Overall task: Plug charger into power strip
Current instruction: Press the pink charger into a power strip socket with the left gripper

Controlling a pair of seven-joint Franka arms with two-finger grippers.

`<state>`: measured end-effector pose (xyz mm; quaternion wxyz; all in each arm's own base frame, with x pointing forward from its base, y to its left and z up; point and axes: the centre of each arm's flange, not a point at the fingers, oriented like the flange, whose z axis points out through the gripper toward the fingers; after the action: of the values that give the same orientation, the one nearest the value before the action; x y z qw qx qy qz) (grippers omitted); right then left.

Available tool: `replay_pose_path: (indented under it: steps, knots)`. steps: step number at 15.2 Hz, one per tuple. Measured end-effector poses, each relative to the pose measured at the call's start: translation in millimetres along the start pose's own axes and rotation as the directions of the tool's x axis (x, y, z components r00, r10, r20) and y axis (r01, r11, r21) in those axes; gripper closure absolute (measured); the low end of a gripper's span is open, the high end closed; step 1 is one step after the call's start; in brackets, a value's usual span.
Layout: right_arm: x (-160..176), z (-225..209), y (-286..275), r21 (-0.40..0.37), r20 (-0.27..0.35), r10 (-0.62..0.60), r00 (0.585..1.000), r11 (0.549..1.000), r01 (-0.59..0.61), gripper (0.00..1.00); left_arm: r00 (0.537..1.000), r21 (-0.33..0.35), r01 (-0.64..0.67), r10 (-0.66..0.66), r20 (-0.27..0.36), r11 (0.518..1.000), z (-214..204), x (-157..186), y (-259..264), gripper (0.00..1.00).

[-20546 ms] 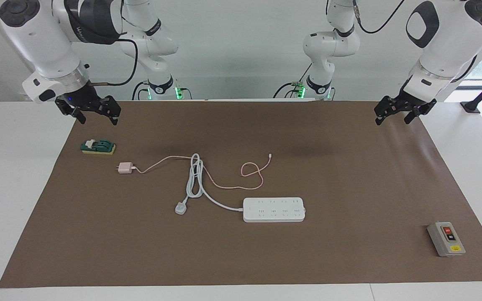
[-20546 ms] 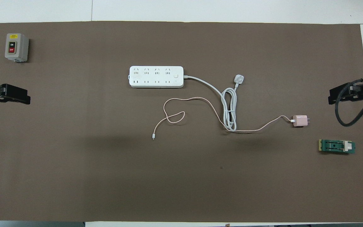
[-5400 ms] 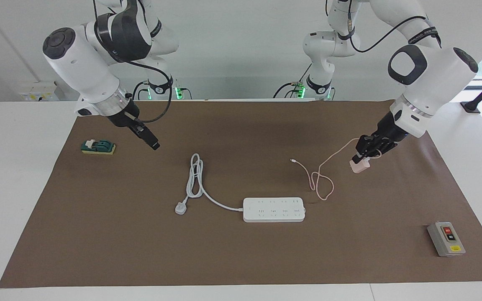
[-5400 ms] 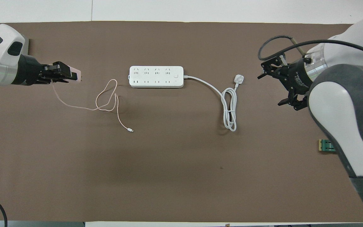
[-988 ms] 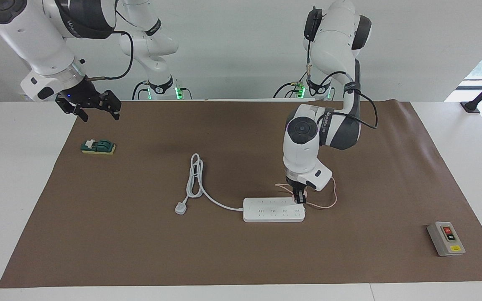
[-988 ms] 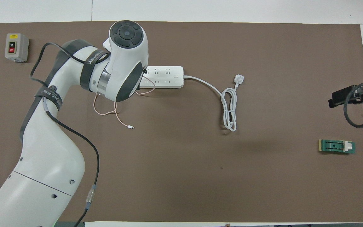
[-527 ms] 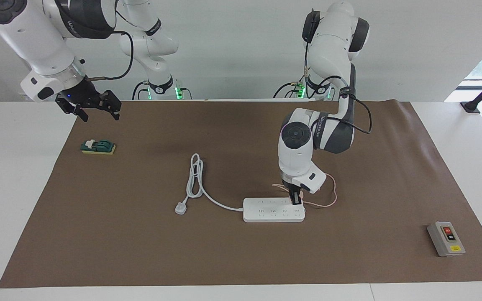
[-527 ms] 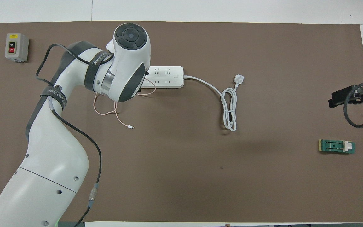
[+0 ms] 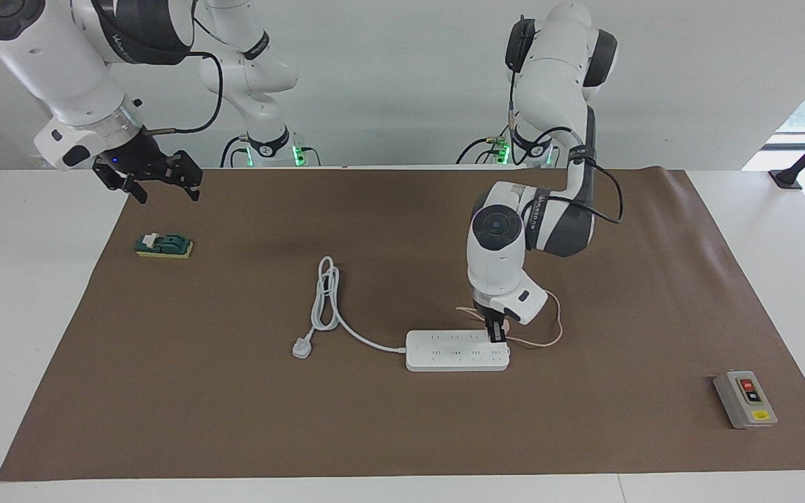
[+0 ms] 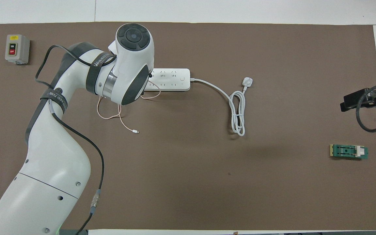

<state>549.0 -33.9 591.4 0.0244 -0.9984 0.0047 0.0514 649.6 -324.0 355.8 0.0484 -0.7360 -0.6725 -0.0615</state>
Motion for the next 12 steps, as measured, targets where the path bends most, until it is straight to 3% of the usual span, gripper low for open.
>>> replay_pose_path:
  steps: [12]
  knots:
    - [0.0,0.0,0.0,0.000,0.000,0.000,1.000,1.000,0.000,0.00,0.999,0.008,-0.046,0.046,-0.003,0.999,6.9,-2.6,-1.0,0.69]
